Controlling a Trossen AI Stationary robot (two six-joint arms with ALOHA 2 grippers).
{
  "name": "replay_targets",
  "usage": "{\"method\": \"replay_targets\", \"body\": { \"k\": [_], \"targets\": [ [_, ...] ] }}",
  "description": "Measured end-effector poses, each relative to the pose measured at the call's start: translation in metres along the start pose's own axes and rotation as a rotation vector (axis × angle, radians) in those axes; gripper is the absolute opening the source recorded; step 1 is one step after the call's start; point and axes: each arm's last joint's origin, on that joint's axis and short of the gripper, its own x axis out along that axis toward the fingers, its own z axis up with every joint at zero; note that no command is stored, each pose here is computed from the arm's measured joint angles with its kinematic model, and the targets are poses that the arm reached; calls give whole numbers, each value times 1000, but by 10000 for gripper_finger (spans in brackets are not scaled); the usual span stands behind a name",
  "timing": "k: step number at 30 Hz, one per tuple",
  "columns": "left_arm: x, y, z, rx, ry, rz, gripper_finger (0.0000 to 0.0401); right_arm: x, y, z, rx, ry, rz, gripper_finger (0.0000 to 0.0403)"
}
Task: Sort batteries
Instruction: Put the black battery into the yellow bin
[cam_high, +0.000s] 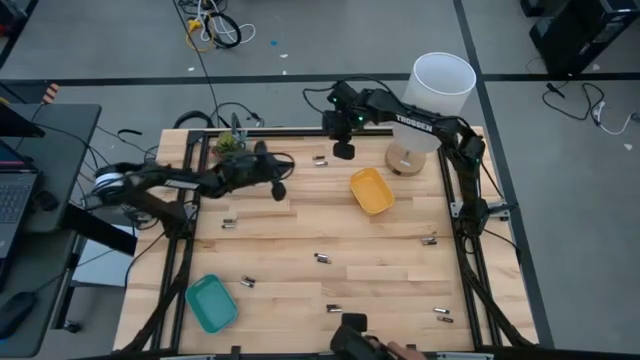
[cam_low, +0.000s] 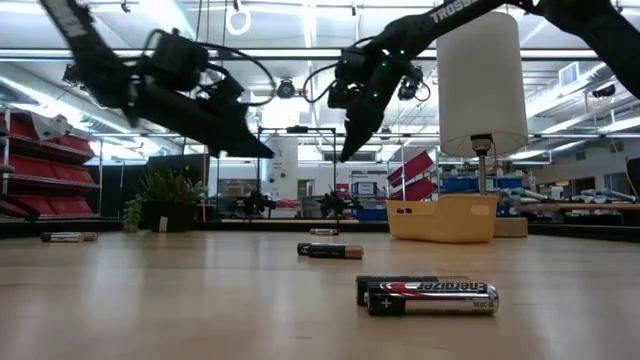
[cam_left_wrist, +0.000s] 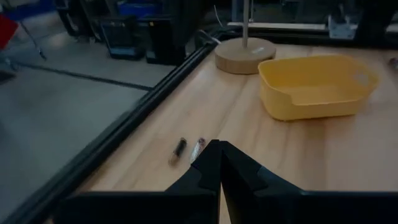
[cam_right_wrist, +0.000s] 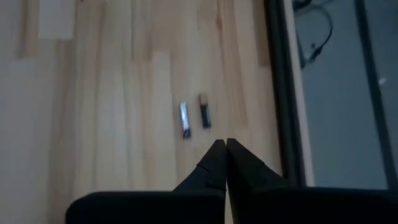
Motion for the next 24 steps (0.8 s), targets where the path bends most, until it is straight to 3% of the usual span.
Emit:
{"method": "replay_targets", "body": {
  "k": [5, 11, 15, 20, 24],
  "targets": [
    [38, 0, -3, 74, 62, -9, 17, 4, 2, -9, 28, 63, 32, 0],
    [73, 17, -14, -65, 235, -36, 17, 25, 1, -21, 0, 35, 48, 0],
    [81, 31, -20, -167, 245, -65, 17, 48, -5, -28, -24, -70, 7, 0],
    [81, 39, -25, -188, 255, -48, 17, 57, -9, -31, -97, -142, -35, 0],
    [83, 41, -31, -194, 266, -42, 17, 68, -20, -31, -100, -173, -5, 0]
  ]
}}
